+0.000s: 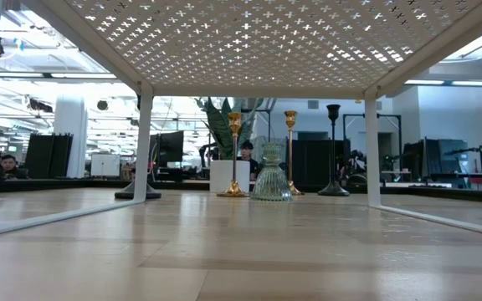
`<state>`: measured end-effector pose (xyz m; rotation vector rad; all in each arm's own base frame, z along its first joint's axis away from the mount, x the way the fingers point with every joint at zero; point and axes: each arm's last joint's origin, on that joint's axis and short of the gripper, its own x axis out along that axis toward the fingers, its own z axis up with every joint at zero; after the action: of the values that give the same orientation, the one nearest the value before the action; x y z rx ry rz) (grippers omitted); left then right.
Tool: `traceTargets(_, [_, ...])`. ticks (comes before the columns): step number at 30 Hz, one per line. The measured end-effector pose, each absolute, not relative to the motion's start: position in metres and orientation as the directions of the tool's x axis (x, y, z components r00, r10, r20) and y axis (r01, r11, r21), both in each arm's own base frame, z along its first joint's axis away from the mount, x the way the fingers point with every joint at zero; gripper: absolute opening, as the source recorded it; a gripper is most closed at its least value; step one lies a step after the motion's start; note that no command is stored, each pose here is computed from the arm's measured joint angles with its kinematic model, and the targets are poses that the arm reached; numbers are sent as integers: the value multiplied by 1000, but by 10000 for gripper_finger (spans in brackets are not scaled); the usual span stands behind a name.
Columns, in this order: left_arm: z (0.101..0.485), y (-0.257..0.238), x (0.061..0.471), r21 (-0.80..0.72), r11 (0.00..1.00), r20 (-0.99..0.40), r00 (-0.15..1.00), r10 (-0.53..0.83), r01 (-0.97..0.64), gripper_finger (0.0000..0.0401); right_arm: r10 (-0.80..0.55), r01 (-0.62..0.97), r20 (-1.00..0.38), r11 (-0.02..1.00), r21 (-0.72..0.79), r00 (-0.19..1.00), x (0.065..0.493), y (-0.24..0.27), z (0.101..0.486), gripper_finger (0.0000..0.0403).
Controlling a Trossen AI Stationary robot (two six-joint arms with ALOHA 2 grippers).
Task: Pick & Place candle stick holders
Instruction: Put the top transparent glass candle holder on the shelf
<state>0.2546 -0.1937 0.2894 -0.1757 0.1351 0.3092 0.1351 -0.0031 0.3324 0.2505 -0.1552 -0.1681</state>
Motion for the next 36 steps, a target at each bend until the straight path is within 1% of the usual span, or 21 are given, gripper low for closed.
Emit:
traceTargets(6, [289, -194, 254, -151, 939, -160, 945, 286, -309, 137, -184, 145, 132, 955, 259, 974, 135, -3, 332, 0])
traceTargets(11, [289, -194, 254, -137, 943, -164, 945, 281, -304, 164, -181, 142, 132, 956, 258, 975, 135, -3, 332, 0])
traceTargets(14, [289, -194, 254, -132, 944, -166, 945, 281, -304, 180, -145, 110, 132, 963, 245, 981, 135, -2, 332, 0])
traceTargets(19, [291, -193, 253, -63, 954, -164, 946, 280, -293, 205, -125, 94, 120, 967, 236, 985, 136, -1, 331, 0])
traceTargets(28, [318, -180, 239, -62, 959, -113, 957, 268, -276, 246, -127, 100, 114, 972, 214, 985, 136, -1, 331, 0])
traceTargets(32, [334, -173, 229, -98, 972, -86, 975, 204, -212, 257, -128, 101, 114, 972, 214, 985, 136, -2, 331, 0])
traceTargets(36, [348, -166, 220, -141, 977, -59, 987, 151, -158, 258, -128, 102, 114, 972, 214, 985, 136, -2, 331, 0])
